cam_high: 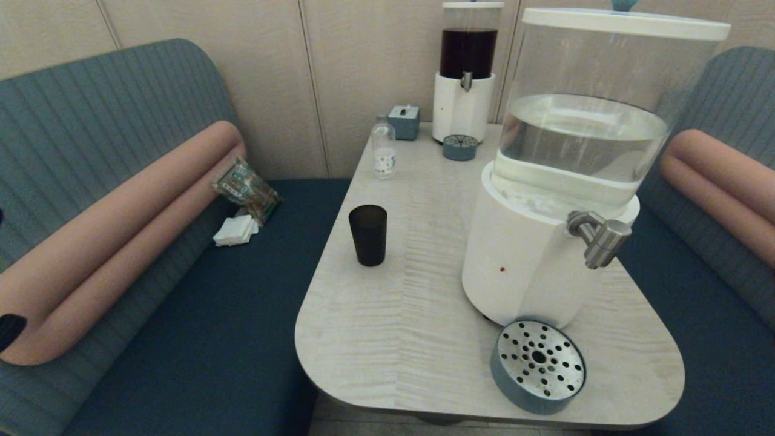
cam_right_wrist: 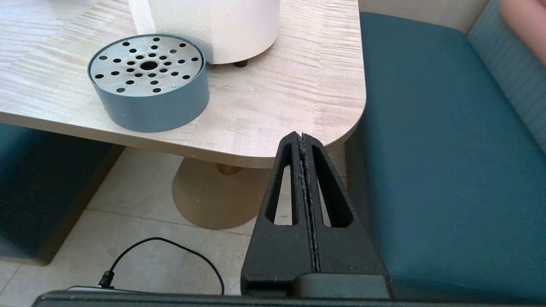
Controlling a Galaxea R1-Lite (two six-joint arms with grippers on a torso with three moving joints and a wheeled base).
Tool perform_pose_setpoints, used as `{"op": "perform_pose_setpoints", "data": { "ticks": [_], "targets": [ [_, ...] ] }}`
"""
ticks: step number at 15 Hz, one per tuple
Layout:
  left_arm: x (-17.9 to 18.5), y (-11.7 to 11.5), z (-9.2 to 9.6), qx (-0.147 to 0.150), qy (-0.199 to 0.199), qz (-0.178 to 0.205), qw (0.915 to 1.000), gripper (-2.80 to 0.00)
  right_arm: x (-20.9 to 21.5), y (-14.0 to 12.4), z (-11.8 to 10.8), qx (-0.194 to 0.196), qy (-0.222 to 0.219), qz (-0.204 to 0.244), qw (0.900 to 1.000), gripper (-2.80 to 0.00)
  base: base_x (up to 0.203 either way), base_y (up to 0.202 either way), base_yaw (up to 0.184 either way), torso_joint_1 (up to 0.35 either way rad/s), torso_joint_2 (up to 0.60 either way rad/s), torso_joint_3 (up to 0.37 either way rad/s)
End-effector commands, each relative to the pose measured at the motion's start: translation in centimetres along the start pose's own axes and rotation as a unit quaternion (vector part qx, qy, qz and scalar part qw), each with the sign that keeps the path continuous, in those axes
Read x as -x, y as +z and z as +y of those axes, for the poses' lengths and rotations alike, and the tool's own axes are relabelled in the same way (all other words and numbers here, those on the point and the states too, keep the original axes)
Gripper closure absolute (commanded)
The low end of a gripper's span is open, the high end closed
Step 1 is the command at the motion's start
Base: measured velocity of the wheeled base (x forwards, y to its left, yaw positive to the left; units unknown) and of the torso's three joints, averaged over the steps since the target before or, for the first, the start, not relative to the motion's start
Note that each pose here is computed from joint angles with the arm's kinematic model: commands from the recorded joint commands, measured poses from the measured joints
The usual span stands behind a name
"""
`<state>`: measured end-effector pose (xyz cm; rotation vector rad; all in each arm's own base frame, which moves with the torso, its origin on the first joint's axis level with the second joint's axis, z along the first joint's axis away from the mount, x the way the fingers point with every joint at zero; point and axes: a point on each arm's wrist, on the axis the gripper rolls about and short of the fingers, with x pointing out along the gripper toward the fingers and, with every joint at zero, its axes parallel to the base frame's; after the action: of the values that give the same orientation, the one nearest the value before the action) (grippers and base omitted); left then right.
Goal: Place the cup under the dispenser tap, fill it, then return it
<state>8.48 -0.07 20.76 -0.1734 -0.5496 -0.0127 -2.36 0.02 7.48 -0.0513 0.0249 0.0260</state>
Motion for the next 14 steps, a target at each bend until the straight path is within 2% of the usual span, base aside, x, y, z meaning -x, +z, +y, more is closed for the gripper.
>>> {"op": "perform_pose_setpoints", "data": {
  "ticks": [1,3,7,10,12,13,14],
  "targets": [
    [2.9,2.3,0.0,-0.007,0.005,-0.058,0.9983,0.0,0.0,0.0,0.0,0.0,0.0,-0.001,1.0,0.0,0.0,0.0,0.0,0.0,0.0,0.0],
    [5.3,3.0,-0.1,-0.011,0.01,-0.044,0.9989,0.0,0.0,0.0,0.0,0.0,0.0,-0.001,1.0,0.0,0.0,0.0,0.0,0.0,0.0,0.0],
    [11.2,2.6,0.1,-0.018,0.022,0.061,0.9977,0.0,0.0,0.0,0.0,0.0,0.0,-0.001,1.0,0.0,0.0,0.0,0.0,0.0,0.0,0.0],
    [14.6,0.0,0.6,-0.044,0.022,0.124,0.991,0.0,0.0,0.0,0.0,0.0,0.0,-0.001,1.0,0.0,0.0,0.0,0.0,0.0,0.0,0.0],
    [15.1,-3.1,1.1,-0.06,0.025,0.177,0.9821,0.0,0.0,0.0,0.0,0.0,0.0,-0.001,1.0,0.0,0.0,0.0,0.0,0.0,0.0,0.0],
    [15.3,-4.1,1.3,-0.073,0.024,0.196,0.9776,0.0,0.0,0.0,0.0,0.0,0.0,-0.001,1.0,0.0,0.0,0.0,0.0,0.0,0.0,0.0],
    [15.4,-4.2,1.4,-0.079,0.024,0.2,0.9762,0.0,0.0,0.0,0.0,0.0,0.0,-0.001,1.0,0.0,0.0,0.0,0.0,0.0,0.0,0.0]
  ]
}}
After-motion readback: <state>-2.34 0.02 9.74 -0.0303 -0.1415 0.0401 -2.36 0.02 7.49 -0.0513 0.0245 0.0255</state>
